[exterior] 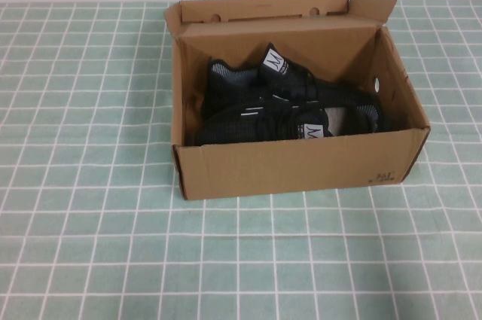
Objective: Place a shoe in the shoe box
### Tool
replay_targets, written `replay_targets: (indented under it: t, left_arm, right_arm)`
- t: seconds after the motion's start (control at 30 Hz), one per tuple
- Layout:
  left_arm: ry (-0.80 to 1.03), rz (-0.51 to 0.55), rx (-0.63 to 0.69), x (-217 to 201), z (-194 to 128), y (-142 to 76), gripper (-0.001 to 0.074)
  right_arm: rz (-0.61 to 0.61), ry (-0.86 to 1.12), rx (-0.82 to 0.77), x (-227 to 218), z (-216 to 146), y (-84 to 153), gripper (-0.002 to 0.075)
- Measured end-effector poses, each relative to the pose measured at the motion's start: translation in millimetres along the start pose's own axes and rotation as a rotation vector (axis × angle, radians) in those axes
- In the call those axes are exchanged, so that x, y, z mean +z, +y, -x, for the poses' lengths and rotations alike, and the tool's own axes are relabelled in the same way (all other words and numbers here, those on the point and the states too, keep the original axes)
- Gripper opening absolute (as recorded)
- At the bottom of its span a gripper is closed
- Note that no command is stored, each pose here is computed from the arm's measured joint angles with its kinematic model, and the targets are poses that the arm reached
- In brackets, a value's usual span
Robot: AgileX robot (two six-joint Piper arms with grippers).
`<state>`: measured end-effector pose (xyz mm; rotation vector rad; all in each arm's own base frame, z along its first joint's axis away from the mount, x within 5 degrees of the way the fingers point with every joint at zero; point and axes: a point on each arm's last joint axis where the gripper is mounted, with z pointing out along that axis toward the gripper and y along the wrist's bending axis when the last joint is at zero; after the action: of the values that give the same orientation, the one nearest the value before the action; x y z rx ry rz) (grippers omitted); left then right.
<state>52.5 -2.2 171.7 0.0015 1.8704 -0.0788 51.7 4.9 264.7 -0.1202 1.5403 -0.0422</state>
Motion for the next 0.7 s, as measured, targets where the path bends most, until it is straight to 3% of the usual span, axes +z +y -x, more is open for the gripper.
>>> replay_targets:
  t: [0.2, 0.33, 0.6, 0.7]
  left_arm:
    - [0.000, 0.001, 0.001, 0, 0, 0, 0.0002]
    - [0.000, 0.001, 0.001, 0, 0, 0, 0.0002]
    - [0.002, 0.001, 0.002, 0, 0, 0, 0.0002]
    - [0.002, 0.001, 0.002, 0, 0, 0, 0.0002]
  right_arm:
    - [0.000, 0.077, 0.125, 3, -38, 4, -0.0006]
    - [-0.001, 0.107, 0.123, 1, -67, 7, -0.0007]
    - [-0.036, 0.265, -0.187, -2, -88, 3, -0.0007]
    - [-0.054, 0.279, -0.215, -2, -89, 2, -0.0007]
